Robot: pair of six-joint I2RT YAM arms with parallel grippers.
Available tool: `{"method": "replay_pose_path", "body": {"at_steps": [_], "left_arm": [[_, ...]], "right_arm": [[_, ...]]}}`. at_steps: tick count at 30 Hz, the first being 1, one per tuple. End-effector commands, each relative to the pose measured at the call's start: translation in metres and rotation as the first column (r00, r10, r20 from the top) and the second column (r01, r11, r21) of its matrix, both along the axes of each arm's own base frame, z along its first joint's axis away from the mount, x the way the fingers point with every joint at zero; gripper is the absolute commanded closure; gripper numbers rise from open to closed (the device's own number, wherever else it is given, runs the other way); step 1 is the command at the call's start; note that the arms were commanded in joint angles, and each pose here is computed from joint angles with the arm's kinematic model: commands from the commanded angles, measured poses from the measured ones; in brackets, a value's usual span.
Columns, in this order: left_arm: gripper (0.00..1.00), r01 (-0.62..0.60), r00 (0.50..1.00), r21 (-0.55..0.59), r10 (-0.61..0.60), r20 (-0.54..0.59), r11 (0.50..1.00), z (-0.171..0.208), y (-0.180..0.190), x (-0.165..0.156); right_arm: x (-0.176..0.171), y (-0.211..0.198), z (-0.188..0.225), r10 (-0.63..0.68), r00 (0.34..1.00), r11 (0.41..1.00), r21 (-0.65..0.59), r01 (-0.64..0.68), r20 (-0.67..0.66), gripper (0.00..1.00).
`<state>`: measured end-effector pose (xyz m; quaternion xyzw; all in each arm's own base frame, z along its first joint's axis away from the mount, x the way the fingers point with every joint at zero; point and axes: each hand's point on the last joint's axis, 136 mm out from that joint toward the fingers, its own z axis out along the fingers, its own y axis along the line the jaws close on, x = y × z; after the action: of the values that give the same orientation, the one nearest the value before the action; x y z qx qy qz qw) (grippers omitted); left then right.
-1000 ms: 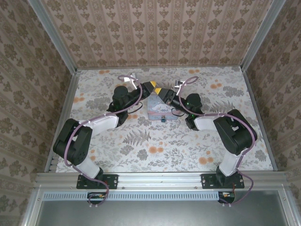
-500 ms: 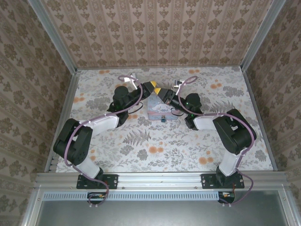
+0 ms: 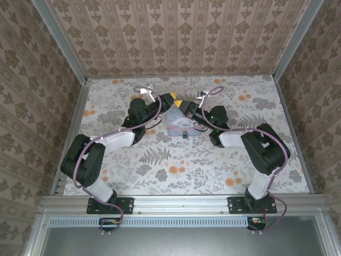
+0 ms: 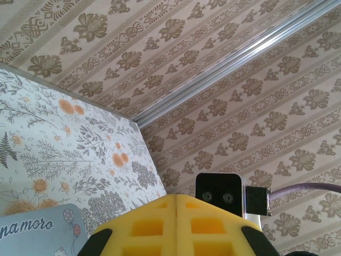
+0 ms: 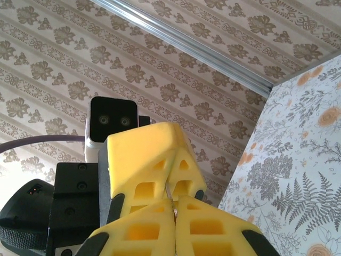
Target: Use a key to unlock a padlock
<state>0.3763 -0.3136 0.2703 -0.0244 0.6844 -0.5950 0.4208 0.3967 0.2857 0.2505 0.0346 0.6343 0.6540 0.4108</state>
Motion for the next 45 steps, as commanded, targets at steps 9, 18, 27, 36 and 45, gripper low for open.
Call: {"method": "replay_pose_path", "body": {"at_steps": [9, 18, 27, 36, 45], "left_arm": [[1.0, 0.003, 1.0, -0.025, -0.003, 0.024, 1.0, 0.004, 0.001, -0.009], [0.89, 0.006, 1.0, -0.007, -0.006, 0.015, 1.0, 0.004, 0.005, -0.011], [0.55, 0.011, 1.0, 0.025, -0.011, -0.007, 1.0, -0.004, 0.014, -0.018], [0.35, 0.114, 0.992, 0.294, -0.091, -0.093, 0.949, -0.041, 0.028, -0.057], [0.24, 0.324, 0.946, 0.547, -0.267, -0.184, 0.772, -0.116, 0.005, -0.119]], "right_arm": [[0.008, -0.01, 0.0, -0.036, 0.999, 0.999, 0.024, 0.036, -0.001, 1.0], [0.002, -0.02, -0.011, -0.022, 0.999, 1.0, 0.001, 0.022, -0.023, 1.0], [-0.008, -0.032, -0.024, -0.006, 0.998, 0.999, -0.052, 0.002, -0.063, 1.0], [-0.018, -0.069, -0.051, -0.054, 0.985, 0.981, -0.192, 0.023, -0.162, 1.0], [-0.027, -0.092, -0.076, -0.1, 0.967, 0.952, -0.304, 0.025, -0.235, 1.0]]}}
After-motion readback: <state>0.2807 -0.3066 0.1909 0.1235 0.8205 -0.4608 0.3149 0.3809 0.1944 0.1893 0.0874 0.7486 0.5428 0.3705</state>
